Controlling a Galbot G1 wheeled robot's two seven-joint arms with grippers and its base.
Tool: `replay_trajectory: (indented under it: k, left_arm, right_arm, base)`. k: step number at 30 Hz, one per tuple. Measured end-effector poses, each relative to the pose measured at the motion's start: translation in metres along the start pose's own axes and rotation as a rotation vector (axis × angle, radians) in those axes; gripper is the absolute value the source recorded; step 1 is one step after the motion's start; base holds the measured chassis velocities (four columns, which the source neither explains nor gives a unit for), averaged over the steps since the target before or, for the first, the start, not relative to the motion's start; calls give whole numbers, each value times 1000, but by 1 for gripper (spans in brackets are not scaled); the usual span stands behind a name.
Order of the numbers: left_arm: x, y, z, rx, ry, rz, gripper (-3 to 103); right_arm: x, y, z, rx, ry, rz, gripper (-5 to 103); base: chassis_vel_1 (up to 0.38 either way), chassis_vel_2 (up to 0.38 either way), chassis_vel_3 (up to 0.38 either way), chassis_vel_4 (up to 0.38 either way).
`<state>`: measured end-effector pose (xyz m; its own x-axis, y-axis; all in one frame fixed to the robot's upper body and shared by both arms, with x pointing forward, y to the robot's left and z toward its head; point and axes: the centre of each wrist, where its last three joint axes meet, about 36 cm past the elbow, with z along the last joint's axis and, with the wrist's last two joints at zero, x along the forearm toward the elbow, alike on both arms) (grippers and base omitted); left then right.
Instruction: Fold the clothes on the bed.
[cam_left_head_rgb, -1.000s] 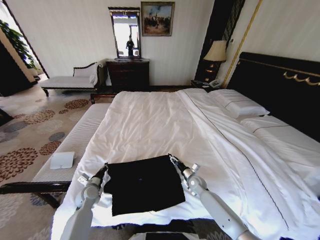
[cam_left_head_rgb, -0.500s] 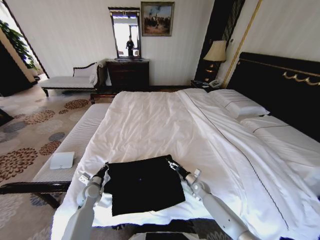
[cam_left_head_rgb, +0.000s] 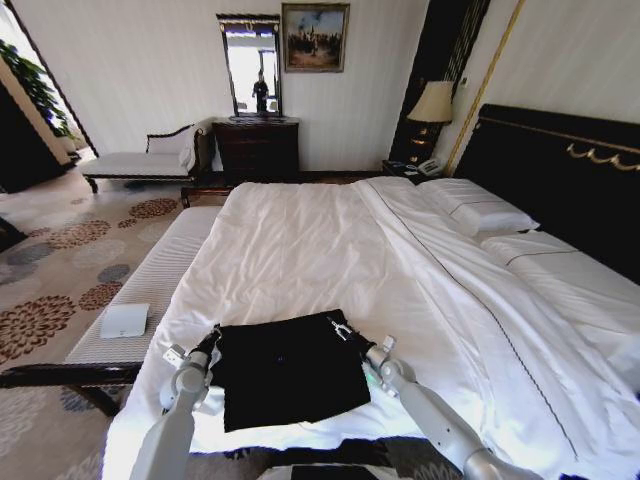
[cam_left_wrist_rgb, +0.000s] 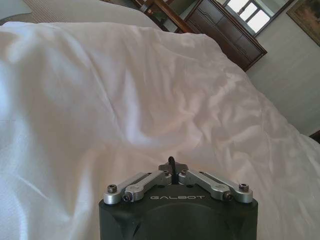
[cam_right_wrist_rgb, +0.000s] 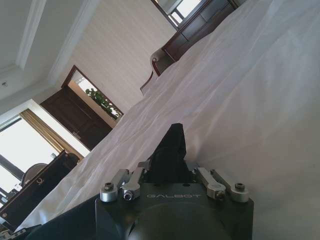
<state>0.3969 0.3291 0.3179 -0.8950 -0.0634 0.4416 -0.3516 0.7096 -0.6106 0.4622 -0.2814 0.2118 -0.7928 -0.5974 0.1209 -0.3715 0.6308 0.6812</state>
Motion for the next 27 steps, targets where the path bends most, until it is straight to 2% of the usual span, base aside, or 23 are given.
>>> replay_trajectory:
  k: [1, 3, 5, 9, 12, 15, 20, 21, 22, 23, 25, 27]
  left_arm:
    - [0, 0, 0, 0, 0, 0, 1]
    - [-1, 0, 0, 0, 1, 0, 1]
    - [-1, -1, 1, 0, 2, 0, 1]
    - [-2, -2, 1, 0, 2, 3, 1]
    - [-2, -2, 1, 2, -1, 6, 1]
    - [1, -6, -5, 16, -17, 34, 1]
    - [9, -16, -14, 35, -42, 80, 1]
    - [13, -21, -18, 44, -53, 102, 1]
    - [26, -44, -34, 78, -91, 183, 1]
    - [33, -57, -44, 90, -114, 227, 1]
    - [36, -63, -48, 95, -123, 246, 1]
    - [56, -90, -71, 112, -162, 342, 1]
  right_arm:
    - [0, 0, 0, 0, 0, 0, 35]
    - [0, 0, -1, 3, -11, -8, 25]
    - [0, 0, -1, 4, -16, -12, 25]
    - [-5, 5, -3, -6, -55, -25, 4]
    - [-8, 8, -7, -10, -79, -31, 3]
    - [-13, 21, -23, -26, -156, -52, 3]
    - [-11, 39, -44, -13, -220, -82, 3]
    - [-9, 46, -50, -5, -237, -90, 3]
    - [-5, 63, -65, 25, -284, -98, 3]
    - [-3, 69, -70, 47, -305, -101, 3]
    - [-2, 73, -73, 61, -318, -104, 3]
    - [1, 89, -89, 104, -375, -120, 3]
  base:
    - [0, 0, 0, 0]
    - [0, 0, 0, 0]
    - [0, 0, 0, 0]
    - [0, 0, 0, 0]
    - [0, 0, 0, 0]
    - [0, 0, 0, 0]
    - [0, 0, 0, 0]
    - [0, 0, 0, 0]
    - [0, 0, 0, 0]
    - [0, 0, 0, 0]
    - [0, 0, 0, 0]
    - [0, 0, 0, 0]
